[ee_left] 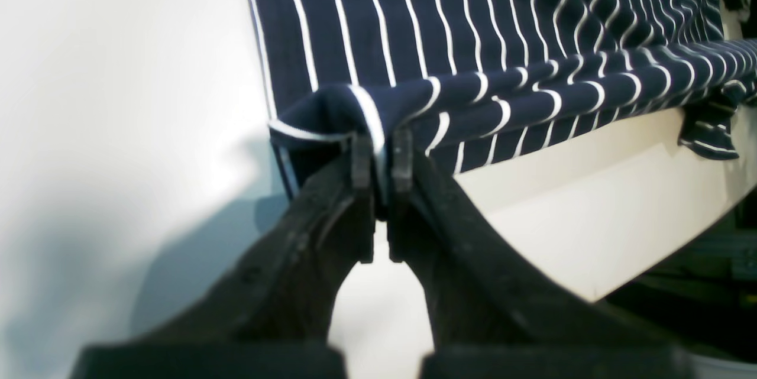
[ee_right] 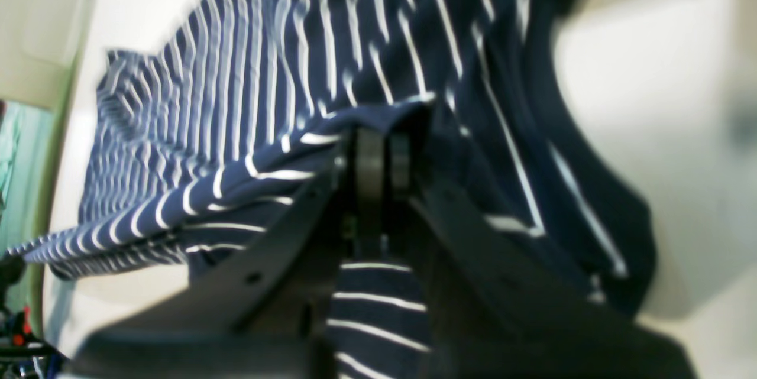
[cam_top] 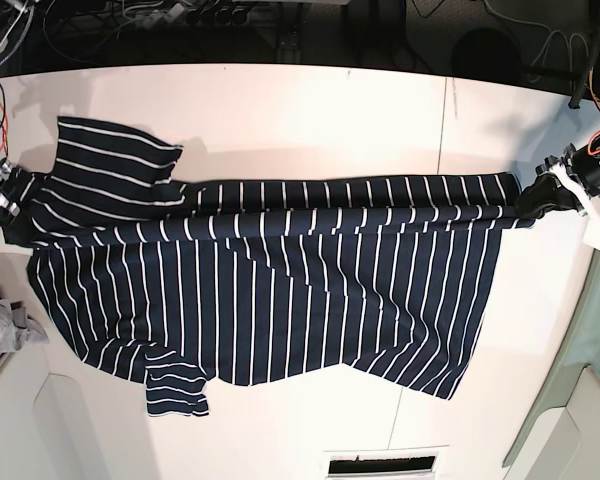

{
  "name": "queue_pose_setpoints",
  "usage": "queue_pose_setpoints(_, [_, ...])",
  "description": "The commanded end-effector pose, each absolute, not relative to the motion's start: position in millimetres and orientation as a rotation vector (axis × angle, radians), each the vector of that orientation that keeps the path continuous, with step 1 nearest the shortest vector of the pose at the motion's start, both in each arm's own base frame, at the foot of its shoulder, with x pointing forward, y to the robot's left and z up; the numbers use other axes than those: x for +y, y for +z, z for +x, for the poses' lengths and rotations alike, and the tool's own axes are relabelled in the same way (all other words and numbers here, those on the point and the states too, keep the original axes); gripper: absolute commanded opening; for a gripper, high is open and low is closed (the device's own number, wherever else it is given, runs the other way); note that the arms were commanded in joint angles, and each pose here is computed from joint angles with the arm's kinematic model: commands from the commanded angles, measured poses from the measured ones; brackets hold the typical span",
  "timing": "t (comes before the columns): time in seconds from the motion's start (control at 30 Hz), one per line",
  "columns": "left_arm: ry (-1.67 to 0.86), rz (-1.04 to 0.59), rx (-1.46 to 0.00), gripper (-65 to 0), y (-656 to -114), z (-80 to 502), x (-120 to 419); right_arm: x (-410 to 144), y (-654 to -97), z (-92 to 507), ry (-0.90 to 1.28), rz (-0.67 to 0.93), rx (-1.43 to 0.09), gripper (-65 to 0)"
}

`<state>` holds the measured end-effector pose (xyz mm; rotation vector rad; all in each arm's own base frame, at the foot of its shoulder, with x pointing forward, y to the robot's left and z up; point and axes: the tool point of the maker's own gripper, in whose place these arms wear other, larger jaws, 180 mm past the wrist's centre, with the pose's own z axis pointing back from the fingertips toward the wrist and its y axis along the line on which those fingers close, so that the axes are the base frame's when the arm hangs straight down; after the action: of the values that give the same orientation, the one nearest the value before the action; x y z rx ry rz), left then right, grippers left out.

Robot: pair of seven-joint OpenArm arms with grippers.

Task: Layout the t-shirt on the table in an organized manner, then fold the t-shirt properly
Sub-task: 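Lift the shirt edge with both grippers and fold it over the shirt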

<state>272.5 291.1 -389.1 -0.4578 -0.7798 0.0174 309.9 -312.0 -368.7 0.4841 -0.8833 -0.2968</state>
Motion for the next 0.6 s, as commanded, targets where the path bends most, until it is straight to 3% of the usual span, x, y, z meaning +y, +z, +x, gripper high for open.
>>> queue_pose_setpoints(0.0, [0.003,-0.434,-0.827,-65.0,-376,286,301,-324,-350,326,-0.295,0.464,-0.952,-65.0])
queue_pose_setpoints(0.13, [-0.037,-0.413,-0.838,-65.0,-386,299,293,-310,-356,349,-0.260,0.472,-0.937,-65.0])
queue_pose_setpoints(0.23, [-0.064,-0.408,-0.868,-65.0,-386,307,285,-294,-364,354,-0.215,0.480,-0.899,-36.2])
queue_pose_setpoints(0.27, [-0.069,-0.407,-0.871,-65.0,-386,310,283,-290,-365,355,-0.202,0.482,-0.891,-31.7])
queue_pose_setpoints(0.57, [-0.091,-0.388,-0.846,-65.0,-391,310,281,-313,-366,313,-0.244,0.443,-0.852,-31.4])
